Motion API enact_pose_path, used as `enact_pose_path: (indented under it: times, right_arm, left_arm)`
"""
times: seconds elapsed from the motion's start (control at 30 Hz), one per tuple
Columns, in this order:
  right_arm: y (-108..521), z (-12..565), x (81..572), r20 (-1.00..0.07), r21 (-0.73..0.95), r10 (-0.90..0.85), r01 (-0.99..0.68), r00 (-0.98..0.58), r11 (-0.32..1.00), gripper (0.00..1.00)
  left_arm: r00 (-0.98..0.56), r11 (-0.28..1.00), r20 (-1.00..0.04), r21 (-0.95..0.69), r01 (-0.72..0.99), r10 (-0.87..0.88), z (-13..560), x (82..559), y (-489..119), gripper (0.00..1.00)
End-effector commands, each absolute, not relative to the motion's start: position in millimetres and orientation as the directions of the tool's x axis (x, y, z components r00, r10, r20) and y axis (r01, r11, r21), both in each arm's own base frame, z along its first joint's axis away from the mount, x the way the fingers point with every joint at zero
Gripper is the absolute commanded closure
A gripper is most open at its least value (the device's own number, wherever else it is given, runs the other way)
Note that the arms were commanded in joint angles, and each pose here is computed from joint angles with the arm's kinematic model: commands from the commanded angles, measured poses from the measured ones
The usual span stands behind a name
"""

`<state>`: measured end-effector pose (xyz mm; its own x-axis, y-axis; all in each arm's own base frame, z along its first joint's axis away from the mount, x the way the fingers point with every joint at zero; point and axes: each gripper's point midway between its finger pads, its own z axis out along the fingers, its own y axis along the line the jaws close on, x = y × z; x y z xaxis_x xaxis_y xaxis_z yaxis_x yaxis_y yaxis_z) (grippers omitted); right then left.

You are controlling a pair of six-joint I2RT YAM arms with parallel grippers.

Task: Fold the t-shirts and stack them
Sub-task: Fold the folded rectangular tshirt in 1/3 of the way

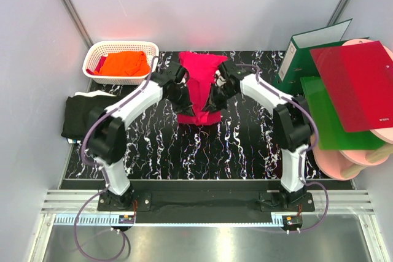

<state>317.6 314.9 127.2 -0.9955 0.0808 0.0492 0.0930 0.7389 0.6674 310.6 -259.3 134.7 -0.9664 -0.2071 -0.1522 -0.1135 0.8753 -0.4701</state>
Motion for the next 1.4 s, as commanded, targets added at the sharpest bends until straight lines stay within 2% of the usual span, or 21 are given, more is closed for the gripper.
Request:
enact_pose_path:
  times: [0.0, 0.03, 0.2, 0.3, 0.4, 0.43, 0.5, 0.53, 0.57, 0.67, 0.7, 0.73, 0.83, 0.87, 1.03, 1.13, 1.2, 1.23, 1.27, 1.3, 1.37]
  right_arm:
    - [291.4, 91.5, 361.0, 0.03, 0.572, 0.098, 0.097, -0.995, 0.815, 0.97]
    - [293.9, 97.2, 374.8, 0.001, 0.581, 0.103, 0.085, -0.995, 0.809, 0.97]
    - [285.2, 66.6, 404.1, 0.059, 0.545, 0.132, 0.143, -0.989, 0.826, 0.97]
    - [282.4, 61.3, 421.8, 0.044, 0.531, 0.15, 0.15, -0.988, 0.834, 0.96]
    - [278.9, 57.1, 436.9, 0.019, 0.517, 0.175, 0.159, -0.984, 0.841, 0.95]
    - [279.3, 59.7, 443.6, -0.001, 0.519, 0.181, 0.155, -0.983, 0.84, 0.95]
    - [277.7, 60.4, 453.4, -0.042, 0.507, 0.183, 0.137, -0.982, 0.851, 0.93]
    - [277.8, 62.4, 456.5, -0.056, 0.508, 0.183, 0.129, -0.982, 0.852, 0.92]
    - [275.7, 65.9, 462.6, -0.095, 0.499, 0.177, 0.107, -0.98, 0.86, 0.91]
    - [271.2, 84.5, 481.8, -0.217, 0.481, 0.185, 0.06, -0.959, 0.875, 0.57]
    - [268.7, 90.0, 486.0, -0.244, 0.475, 0.191, 0.055, -0.951, 0.878, 0.36]
    - [267.7, 94.9, 489.9, -0.27, 0.469, 0.198, 0.051, -0.942, 0.882, 0.29]
    - [257.6, 111.6, 504.5, -0.364, 0.436, 0.233, 0.056, -0.902, 0.898, 0.15]
    - [253.7, 122.0, 511.7, -0.411, 0.426, 0.245, 0.053, -0.878, 0.903, 0.14]
    - [245.7, 147.4, 510.2, -0.466, 0.42, 0.265, 0.053, -0.844, 0.906, 0.12]
    - [242.9, 153.5, 500.4, -0.473, 0.421, 0.25, 0.032, -0.845, 0.907, 0.18]
    - [248.6, 165.7, 486.4, -0.464, 0.461, 0.227, -0.014, -0.856, 0.887, 0.48]
    - [250.7, 175.1, 479.7, -0.466, 0.479, 0.217, -0.039, -0.858, 0.877, 0.78]
    - [256.2, 175.8, 470.4, -0.442, 0.504, 0.198, -0.059, -0.875, 0.862, 1.0]
    - [256.0, 165.7, 459.1, -0.405, 0.511, 0.18, -0.059, -0.896, 0.858, 1.0]
    - [258.6, 154.2, 435.1, -0.342, 0.537, 0.133, -0.078, -0.93, 0.84, 1.0]
  left_arm:
    - [-0.975, 0.885, -0.12, -0.452, -0.112, -0.184, 112.0, 347.6, -256.7, 1.0]
    - [-0.978, 0.883, -0.116, -0.458, -0.102, -0.173, 109.7, 353.6, -257.3, 1.0]
    - [-0.976, 0.881, -0.101, -0.455, -0.13, -0.196, 101.8, 393.6, -245.8, 1.0]
    - [-0.973, 0.872, -0.093, -0.467, -0.146, -0.213, 98.6, 409.7, -240.4, 0.99]
    - [-0.973, 0.862, -0.105, -0.49, -0.13, -0.206, 99.0, 423.1, -242.3, 0.87]
    - [-0.974, 0.857, -0.104, -0.501, -0.123, -0.2, 99.3, 424.9, -243.4, 0.69]
    - [-0.974, 0.848, -0.109, -0.518, -0.115, -0.2, 101.8, 428.8, -244.2, 0.43]
    - [-0.973, 0.846, -0.112, -0.52, -0.117, -0.204, 103.0, 429.6, -243.8, 0.13]
    - [-0.971, 0.845, -0.12, -0.523, -0.115, -0.206, 107.3, 428.6, -243.3, 0.01]
    - [-0.968, 0.843, -0.152, -0.53, -0.088, -0.197, 119.5, 427.2, -241.3, 0.01]
    - [-0.968, 0.843, -0.155, -0.531, -0.086, -0.196, 122.0, 425.5, -240.1, 0.01]
    - [-0.968, 0.844, -0.164, -0.532, -0.077, -0.192, 124.7, 424.3, -239.2, 0.01]
    - [-0.969, 0.845, -0.167, -0.53, -0.068, -0.183, 127.2, 416.6, -234.4, 0.01]
    - [-0.97, 0.848, -0.162, -0.525, -0.071, -0.181, 125.3, 411.7, -232.1, 0.01]
    - [-0.975, 0.856, -0.148, -0.513, -0.067, -0.165, 118.2, 399.7, -227.5, 0.01]
    - [-0.977, 0.861, -0.143, -0.504, -0.065, -0.158, 115.5, 394.0, -224.6, 0.01]
    - [-0.977, 0.865, -0.146, -0.497, -0.065, -0.157, 115.4, 391.5, -222.4, 0.01]
    - [-0.976, 0.865, -0.151, -0.499, -0.061, -0.156, 116.7, 391.1, -222.2, 0.02]
    - [-0.977, 0.866, -0.146, -0.496, -0.062, -0.153, 114.4, 389.4, -221.5, 0.05]
    - [-0.977, 0.867, -0.149, -0.495, -0.058, -0.151, 115.0, 389.2, -221.1, 0.09]
    - [-0.978, 0.871, -0.148, -0.488, -0.056, -0.146, 111.8, 387.8, -219.7, 0.71]
